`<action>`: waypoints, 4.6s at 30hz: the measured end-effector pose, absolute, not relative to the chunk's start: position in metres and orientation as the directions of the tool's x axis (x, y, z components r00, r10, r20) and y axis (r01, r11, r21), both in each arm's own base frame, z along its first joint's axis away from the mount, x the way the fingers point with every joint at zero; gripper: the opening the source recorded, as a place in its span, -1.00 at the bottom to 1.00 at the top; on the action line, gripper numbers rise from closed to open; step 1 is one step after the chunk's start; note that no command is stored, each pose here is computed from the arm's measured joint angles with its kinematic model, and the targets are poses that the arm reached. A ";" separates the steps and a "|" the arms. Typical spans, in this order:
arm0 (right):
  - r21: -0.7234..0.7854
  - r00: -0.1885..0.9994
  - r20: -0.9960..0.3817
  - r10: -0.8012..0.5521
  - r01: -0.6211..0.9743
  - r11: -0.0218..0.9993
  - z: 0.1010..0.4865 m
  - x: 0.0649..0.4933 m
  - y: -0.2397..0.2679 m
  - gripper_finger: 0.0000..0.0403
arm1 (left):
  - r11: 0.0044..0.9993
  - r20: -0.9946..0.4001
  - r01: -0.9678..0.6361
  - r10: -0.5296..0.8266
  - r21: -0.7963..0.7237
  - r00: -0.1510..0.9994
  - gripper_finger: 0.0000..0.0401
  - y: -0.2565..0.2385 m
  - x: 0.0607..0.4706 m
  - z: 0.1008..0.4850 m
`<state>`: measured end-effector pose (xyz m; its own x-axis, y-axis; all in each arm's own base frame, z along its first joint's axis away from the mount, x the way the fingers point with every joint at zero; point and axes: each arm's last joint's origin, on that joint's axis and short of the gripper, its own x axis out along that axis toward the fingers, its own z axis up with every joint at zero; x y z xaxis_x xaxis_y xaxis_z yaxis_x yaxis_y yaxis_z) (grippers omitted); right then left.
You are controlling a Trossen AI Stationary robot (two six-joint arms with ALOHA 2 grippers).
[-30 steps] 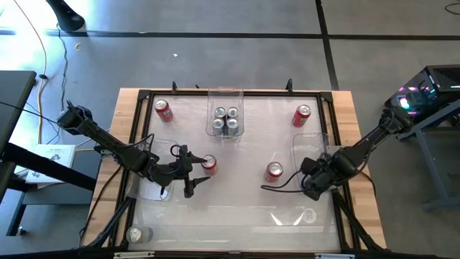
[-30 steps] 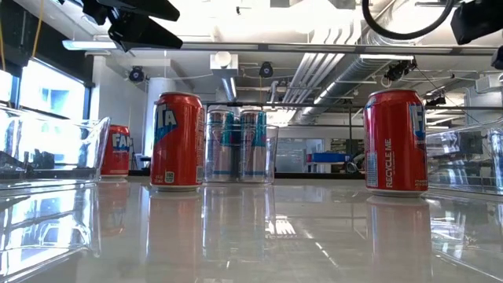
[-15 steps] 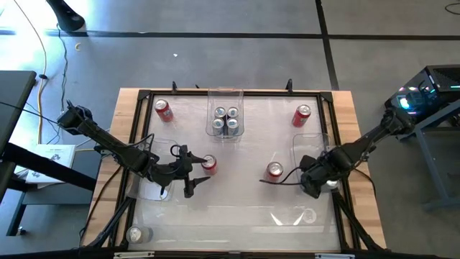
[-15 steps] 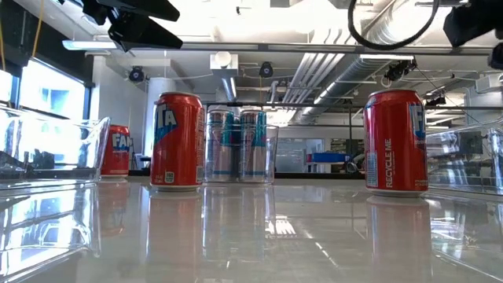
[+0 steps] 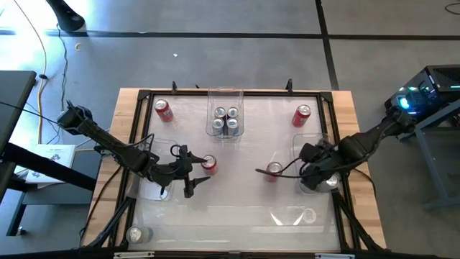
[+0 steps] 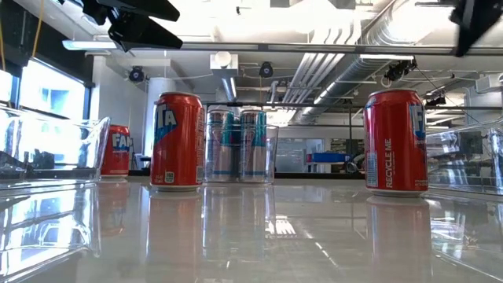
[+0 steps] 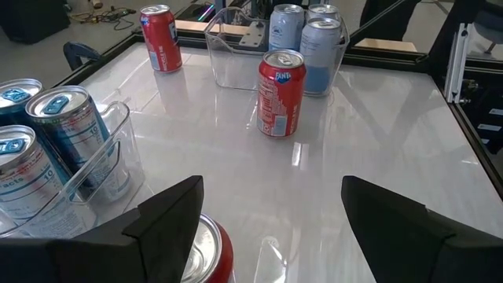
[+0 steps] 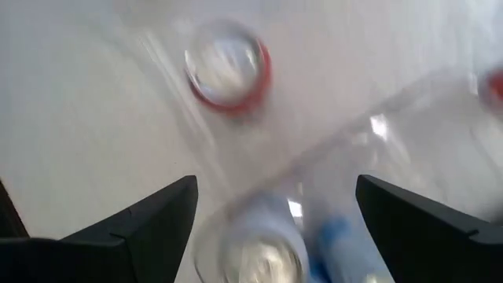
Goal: Sort soda cans
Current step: Put the blue white soda can into the bottom right transparent bin
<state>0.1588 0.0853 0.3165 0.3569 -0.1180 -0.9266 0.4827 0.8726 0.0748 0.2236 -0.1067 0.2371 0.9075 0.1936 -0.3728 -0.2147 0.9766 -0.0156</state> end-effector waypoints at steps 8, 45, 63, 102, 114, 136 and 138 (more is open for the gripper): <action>0.112 0.732 -0.666 -0.145 0.291 0.950 0.322 0.203 0.107 0.69 | 0.978 -0.390 -0.180 0.127 -0.103 0.912 0.47 -0.106 0.225 0.237; -0.243 0.917 -0.389 -0.084 -0.014 0.970 0.254 0.307 0.180 0.69 | 0.904 -0.951 -0.380 -0.270 -0.197 -0.149 0.41 -0.252 0.199 0.280; -0.289 0.917 -0.392 -0.076 -0.045 0.956 0.254 0.307 0.180 0.69 | 0.912 -0.960 -0.396 -0.199 -0.109 -0.194 0.60 -0.282 0.132 0.288; -0.257 0.926 -0.372 -0.062 -0.038 0.966 0.256 0.308 0.181 0.69 | 0.975 -0.996 -0.214 -0.073 -0.060 -0.051 0.60 -0.283 0.119 0.247; -0.254 0.924 -0.377 -0.059 -0.042 0.966 0.256 0.306 0.182 0.69 | 0.983 -0.995 -0.179 -0.063 -0.049 -0.077 0.48 -0.287 0.127 0.237; -0.276 0.933 -0.358 -0.043 -0.061 0.959 0.266 0.290 0.196 0.69 | 0.993 -0.971 -0.029 -0.104 -0.112 0.214 0.41 -0.222 0.254 0.283; -0.277 0.924 -0.379 -0.040 -0.072 0.958 0.263 0.286 0.199 0.69 | 0.996 -0.965 -0.011 -0.084 -0.090 0.249 0.41 -0.210 0.265 0.284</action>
<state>0.2861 0.1985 0.2633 0.9244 -0.0400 -0.3793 -0.0722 0.9582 -0.2768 0.2655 -0.2101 0.2841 0.2492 -0.0841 -0.9648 -0.0107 0.9959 -0.0895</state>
